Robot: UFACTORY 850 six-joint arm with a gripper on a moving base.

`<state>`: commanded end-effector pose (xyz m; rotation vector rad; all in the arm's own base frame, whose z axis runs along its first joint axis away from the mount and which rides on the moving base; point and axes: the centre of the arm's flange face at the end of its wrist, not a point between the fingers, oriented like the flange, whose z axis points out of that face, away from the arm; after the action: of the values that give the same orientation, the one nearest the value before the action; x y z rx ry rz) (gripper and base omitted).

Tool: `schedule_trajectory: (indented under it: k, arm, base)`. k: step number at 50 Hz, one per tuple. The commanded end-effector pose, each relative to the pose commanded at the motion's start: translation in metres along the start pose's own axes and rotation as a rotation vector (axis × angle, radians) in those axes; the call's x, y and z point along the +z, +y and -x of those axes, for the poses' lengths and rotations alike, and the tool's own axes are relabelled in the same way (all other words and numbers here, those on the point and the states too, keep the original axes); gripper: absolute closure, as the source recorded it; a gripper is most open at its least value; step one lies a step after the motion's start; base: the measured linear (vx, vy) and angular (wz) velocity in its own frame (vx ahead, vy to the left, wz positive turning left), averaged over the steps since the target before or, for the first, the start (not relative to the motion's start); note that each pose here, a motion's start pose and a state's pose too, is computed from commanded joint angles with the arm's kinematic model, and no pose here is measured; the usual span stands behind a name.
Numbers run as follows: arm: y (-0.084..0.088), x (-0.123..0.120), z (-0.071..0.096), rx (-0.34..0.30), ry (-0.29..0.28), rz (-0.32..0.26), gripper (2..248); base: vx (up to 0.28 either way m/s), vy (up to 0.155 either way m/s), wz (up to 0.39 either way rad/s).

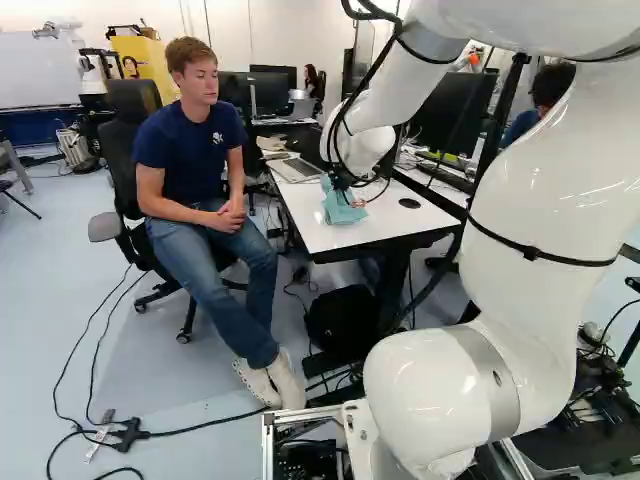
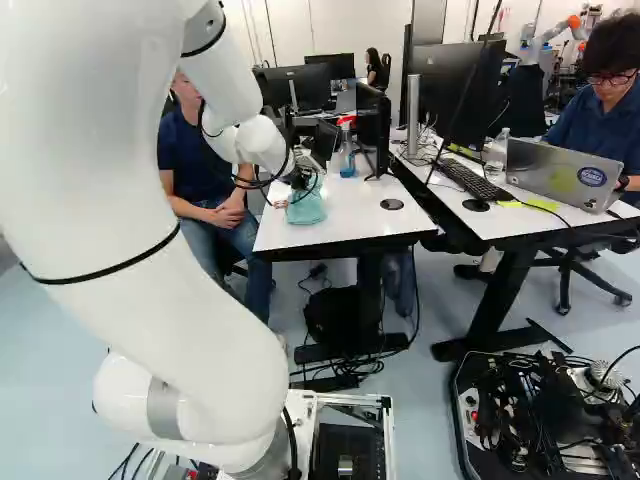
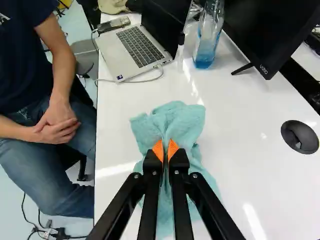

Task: Clean the table with the green towel

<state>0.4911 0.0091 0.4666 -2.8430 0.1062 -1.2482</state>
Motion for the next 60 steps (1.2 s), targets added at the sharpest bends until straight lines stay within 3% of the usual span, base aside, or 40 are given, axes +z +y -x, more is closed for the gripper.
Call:
schedule_trajectory:
  k: [46, 60]
  arm:
    - [0.000, -0.002, 0.017, 0.000, -0.192, 0.000, 219]
    - [0.000, -0.002, 0.020, 0.000, -0.220, 0.000, 219]
  base:
    - [0.000, 0.000, 0.000]
    - [0.000, 0.000, 0.000]
